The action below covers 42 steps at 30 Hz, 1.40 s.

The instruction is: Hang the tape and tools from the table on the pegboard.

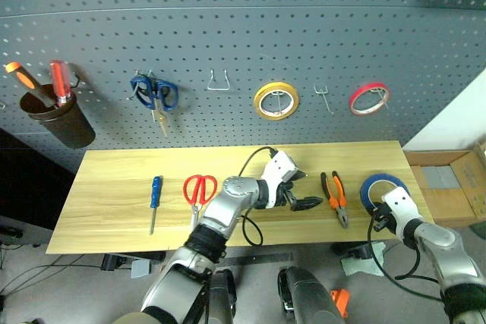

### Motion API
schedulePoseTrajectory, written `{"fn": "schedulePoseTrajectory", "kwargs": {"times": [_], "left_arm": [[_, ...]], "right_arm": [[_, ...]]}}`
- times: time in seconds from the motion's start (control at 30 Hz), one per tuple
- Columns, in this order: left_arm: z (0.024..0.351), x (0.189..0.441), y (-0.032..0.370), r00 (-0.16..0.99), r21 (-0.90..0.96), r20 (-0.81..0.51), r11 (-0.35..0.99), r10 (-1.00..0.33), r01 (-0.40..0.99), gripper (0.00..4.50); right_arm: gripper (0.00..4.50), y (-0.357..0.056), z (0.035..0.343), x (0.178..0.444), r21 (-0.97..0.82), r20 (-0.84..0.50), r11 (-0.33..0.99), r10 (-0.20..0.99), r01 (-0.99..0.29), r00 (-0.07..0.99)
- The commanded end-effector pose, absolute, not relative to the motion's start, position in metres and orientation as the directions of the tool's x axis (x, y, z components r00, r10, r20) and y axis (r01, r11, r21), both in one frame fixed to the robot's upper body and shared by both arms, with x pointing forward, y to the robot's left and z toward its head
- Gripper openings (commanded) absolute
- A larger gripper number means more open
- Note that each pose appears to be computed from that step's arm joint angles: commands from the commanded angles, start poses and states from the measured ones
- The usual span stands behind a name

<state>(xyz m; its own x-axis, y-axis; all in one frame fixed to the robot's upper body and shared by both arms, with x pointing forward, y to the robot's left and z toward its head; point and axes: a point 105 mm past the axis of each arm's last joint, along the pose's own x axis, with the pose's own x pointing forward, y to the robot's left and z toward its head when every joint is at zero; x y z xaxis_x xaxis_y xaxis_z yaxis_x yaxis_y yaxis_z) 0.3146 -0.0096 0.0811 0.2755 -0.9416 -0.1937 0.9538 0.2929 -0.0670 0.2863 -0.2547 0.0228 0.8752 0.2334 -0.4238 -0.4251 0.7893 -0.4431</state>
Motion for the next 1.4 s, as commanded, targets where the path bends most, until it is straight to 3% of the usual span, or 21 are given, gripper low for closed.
{"fn": "schedulePoseTrajectory", "kwargs": {"times": [0.03,0.2,0.53,0.77,1.0,1.27,1.4], "left_arm": [[0.116,0.304,0.005,0.284,-0.064,-0.101,0.291,-0.954,0.955,4.50],[0.132,0.306,0.038,0.393,-0.127,-0.072,0.399,-0.917,0.908,4.50],[0.151,0.332,0.088,0.652,-0.078,-0.023,0.651,-0.758,0.755,4.50],[0.151,0.347,0.085,0.682,-0.053,-0.004,0.681,-0.731,0.730,4.50],[0.152,0.349,0.089,0.696,-0.039,0.004,0.695,-0.718,0.718,4.50],[0.152,0.347,0.085,0.683,-0.032,0.001,0.682,-0.731,0.730,4.50],[0.154,0.348,0.080,0.671,-0.032,0.006,0.670,-0.742,0.741,4.50]], "right_arm": [[0.37,-0.226,0.071,0.288,-0.633,-0.223,0.707,0.221,-0.314,0.949],[0.37,-0.195,0.082,0.293,-0.713,-0.112,0.657,0.238,-0.244,0.965],[0.37,-0.163,0.112,0.337,-0.819,0.085,0.553,0.385,-0.155,0.919],[0.37,-0.150,0.128,0.361,-0.841,0.124,0.510,0.505,-0.179,0.854],[0.37,-0.140,0.127,0.365,-0.870,0.113,0.445,0.600,-0.213,0.792],[0.37,-0.130,0.109,0.363,-0.782,-0.017,0.437,0.698,-0.444,0.716],[0.37,-0.145,0.121,0.376,-0.781,-0.041,0.433,0.684,-0.451,0.728]]}}
